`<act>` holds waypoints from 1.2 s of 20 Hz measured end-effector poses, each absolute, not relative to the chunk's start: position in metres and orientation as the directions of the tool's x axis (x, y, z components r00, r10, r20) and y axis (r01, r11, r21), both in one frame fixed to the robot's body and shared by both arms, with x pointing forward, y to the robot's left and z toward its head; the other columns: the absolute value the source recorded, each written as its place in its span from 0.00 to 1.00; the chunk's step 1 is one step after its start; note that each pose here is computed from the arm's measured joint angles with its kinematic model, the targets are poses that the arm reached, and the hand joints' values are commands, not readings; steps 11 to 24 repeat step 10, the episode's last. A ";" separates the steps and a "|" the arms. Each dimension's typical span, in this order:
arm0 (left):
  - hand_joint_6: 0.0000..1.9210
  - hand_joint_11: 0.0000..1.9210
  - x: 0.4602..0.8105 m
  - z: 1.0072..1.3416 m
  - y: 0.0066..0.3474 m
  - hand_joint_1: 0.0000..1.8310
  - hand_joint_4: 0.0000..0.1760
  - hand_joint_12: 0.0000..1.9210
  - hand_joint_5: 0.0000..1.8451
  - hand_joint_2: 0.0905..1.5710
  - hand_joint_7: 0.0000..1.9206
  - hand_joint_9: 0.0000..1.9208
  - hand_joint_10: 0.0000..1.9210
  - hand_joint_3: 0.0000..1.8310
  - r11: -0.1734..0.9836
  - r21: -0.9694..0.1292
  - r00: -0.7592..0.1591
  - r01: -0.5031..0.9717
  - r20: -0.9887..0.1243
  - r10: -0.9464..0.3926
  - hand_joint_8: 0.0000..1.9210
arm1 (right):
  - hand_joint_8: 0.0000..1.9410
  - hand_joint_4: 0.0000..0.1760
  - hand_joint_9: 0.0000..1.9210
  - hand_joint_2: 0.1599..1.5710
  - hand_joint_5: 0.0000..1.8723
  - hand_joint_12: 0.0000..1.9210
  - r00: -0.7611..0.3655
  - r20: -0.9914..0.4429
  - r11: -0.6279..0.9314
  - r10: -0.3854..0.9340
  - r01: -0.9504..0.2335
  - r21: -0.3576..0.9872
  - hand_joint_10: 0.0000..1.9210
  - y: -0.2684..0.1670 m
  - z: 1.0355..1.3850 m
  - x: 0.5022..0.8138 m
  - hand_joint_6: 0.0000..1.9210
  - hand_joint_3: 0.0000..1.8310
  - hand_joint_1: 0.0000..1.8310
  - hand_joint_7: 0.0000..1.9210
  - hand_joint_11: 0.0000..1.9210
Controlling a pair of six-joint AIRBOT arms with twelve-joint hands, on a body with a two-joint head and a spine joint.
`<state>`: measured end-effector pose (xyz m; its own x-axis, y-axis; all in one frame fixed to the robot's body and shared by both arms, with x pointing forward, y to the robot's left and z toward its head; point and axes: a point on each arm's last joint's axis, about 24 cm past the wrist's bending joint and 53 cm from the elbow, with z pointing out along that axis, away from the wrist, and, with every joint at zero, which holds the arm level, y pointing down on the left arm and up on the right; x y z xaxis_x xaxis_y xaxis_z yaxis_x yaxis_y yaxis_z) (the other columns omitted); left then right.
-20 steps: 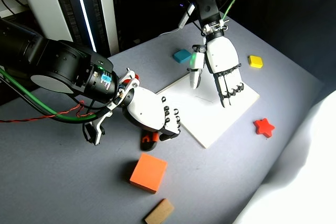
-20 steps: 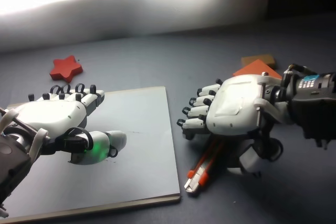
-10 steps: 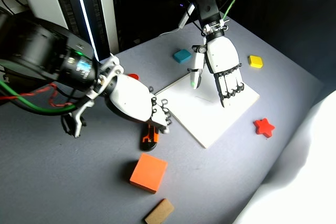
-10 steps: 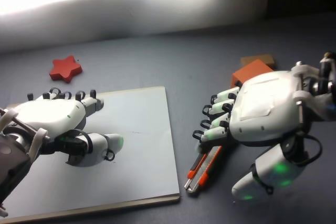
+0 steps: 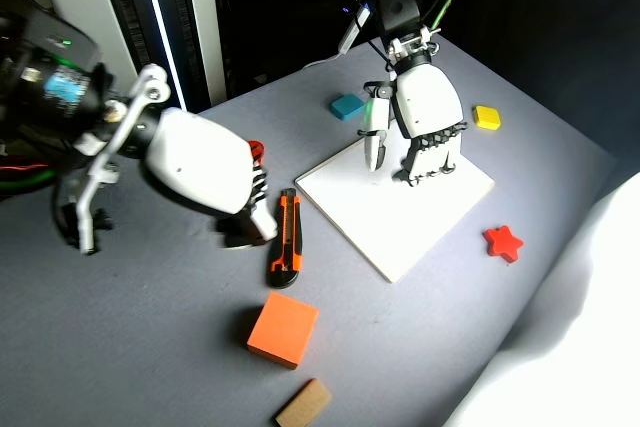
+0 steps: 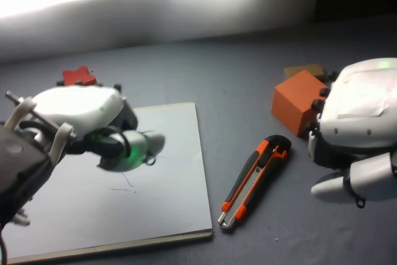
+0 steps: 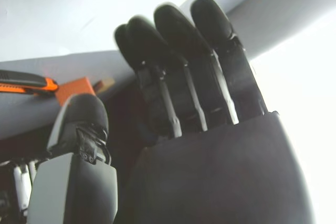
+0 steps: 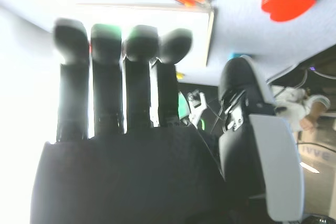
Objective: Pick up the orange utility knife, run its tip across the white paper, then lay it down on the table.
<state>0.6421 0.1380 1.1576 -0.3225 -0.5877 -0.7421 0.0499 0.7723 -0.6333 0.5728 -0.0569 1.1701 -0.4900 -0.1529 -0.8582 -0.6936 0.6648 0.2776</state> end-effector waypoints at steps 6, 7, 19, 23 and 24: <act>0.94 0.50 0.630 1.161 0.116 0.10 0.00 1.00 0.51 0.94 0.54 0.53 1.00 0.01 0.769 -0.633 -0.369 0.093 -0.739 -0.564 0.96 | 0.96 0.00 0.72 0.93 0.58 1.00 -0.510 -0.857 0.698 -0.075 -0.641 0.320 1.00 -0.074 1.180 0.570 1.00 0.06 0.07 0.69 0.70; 0.94 0.50 0.630 1.161 0.115 0.11 0.00 1.00 0.51 0.94 0.55 0.54 1.00 0.00 0.768 -0.634 -0.370 0.094 -0.738 -0.564 0.96 | 0.97 0.00 0.72 0.93 0.58 1.00 -0.515 -0.855 0.701 -0.059 -0.631 0.332 1.00 -0.075 1.181 0.571 1.00 0.06 0.08 0.69 0.70; 0.94 0.49 0.629 1.161 0.116 0.12 0.00 1.00 0.51 0.94 0.54 0.53 1.00 0.00 0.768 -0.634 -0.371 0.093 -0.738 -0.564 0.96 | 0.98 0.00 0.73 0.93 0.58 1.00 -0.525 -0.851 0.707 -0.031 -0.613 0.353 1.00 -0.077 1.182 0.571 1.00 0.06 0.08 0.68 0.70; 0.94 0.49 0.629 1.161 0.116 0.12 0.00 1.00 0.51 0.94 0.54 0.53 1.00 0.00 0.768 -0.634 -0.371 0.093 -0.738 -0.564 0.96 | 0.98 0.00 0.73 0.93 0.58 1.00 -0.525 -0.851 0.707 -0.031 -0.613 0.353 1.00 -0.077 1.182 0.571 1.00 0.06 0.08 0.68 0.70; 0.94 0.49 0.629 1.161 0.116 0.12 0.00 1.00 0.51 0.94 0.54 0.53 1.00 0.00 0.768 -0.634 -0.371 0.093 -0.738 -0.564 0.96 | 0.98 0.00 0.73 0.93 0.58 1.00 -0.525 -0.851 0.707 -0.031 -0.613 0.353 1.00 -0.077 1.182 0.571 1.00 0.06 0.08 0.68 0.70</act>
